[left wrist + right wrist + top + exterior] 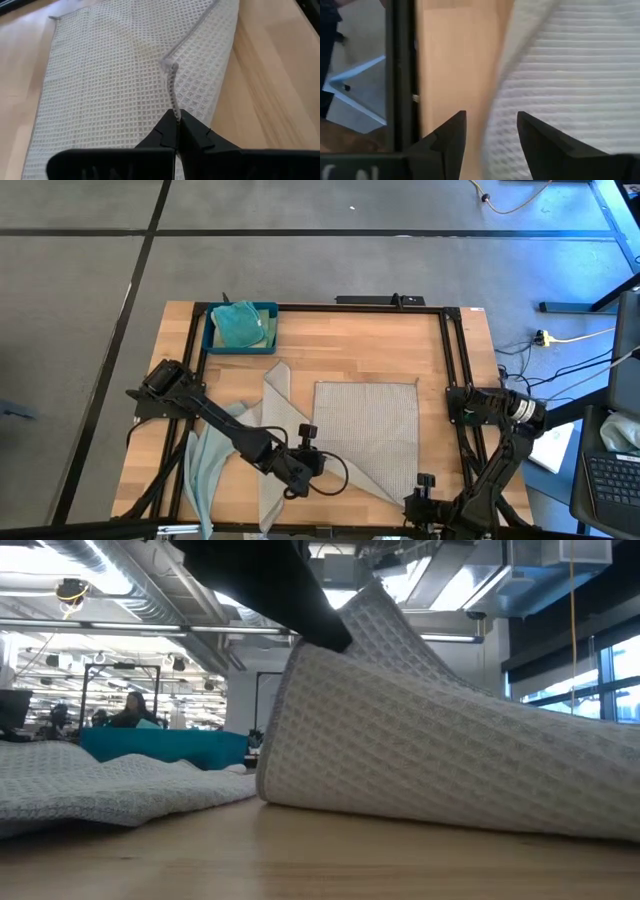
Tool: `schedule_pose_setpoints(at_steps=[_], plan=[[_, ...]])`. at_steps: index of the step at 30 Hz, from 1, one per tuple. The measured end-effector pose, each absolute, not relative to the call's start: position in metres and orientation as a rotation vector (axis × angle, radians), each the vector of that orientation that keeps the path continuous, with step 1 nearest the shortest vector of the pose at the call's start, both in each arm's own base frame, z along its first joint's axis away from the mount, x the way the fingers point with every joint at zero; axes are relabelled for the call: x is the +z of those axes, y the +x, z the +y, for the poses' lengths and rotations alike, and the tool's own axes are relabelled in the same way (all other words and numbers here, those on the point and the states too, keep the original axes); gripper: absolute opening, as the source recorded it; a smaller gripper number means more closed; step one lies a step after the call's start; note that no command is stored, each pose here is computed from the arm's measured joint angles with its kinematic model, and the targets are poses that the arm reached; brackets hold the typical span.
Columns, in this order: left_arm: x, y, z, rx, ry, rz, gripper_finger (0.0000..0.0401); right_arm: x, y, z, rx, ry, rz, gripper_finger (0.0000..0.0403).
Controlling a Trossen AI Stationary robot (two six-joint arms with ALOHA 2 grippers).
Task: Fold microfiber towels
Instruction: Fold the right gray towel
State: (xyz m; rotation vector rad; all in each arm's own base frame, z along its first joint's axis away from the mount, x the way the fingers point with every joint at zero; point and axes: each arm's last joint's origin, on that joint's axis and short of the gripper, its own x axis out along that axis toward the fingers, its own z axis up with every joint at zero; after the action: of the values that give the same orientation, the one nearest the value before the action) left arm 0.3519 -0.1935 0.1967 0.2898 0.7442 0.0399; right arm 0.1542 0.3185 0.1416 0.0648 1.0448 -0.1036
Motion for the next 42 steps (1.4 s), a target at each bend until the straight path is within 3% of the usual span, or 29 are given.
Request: schedule_pose_setpoints(at_steps=[5,15,22,29,37,42], plan=[[0.197,0.352,-0.193,0.052,0.295,0.739,0.0000,0.121,0.162,0.327,-0.095,0.097,1.032,0.0179],[0.197,0.351,-0.194,0.050,0.296,0.738,0.0000,0.118,0.163,0.322,-0.140,0.080,1.059,0.0162],[0.197,0.348,-0.200,0.038,0.304,0.733,0.0000,0.118,0.162,0.318,-0.168,0.031,1.060,0.0101],[0.196,0.342,-0.203,0.109,0.368,0.731,0.0000,0.121,0.162,0.316,-0.180,-0.035,1.085,0.0011],[0.196,0.340,-0.198,0.252,0.466,0.709,0.0000,0.164,0.169,0.300,-0.377,-0.310,1.164,0.0008],[0.196,0.345,-0.181,0.358,0.549,0.719,0.0000,0.170,0.174,0.278,-0.500,-0.455,1.210,0.0011]])
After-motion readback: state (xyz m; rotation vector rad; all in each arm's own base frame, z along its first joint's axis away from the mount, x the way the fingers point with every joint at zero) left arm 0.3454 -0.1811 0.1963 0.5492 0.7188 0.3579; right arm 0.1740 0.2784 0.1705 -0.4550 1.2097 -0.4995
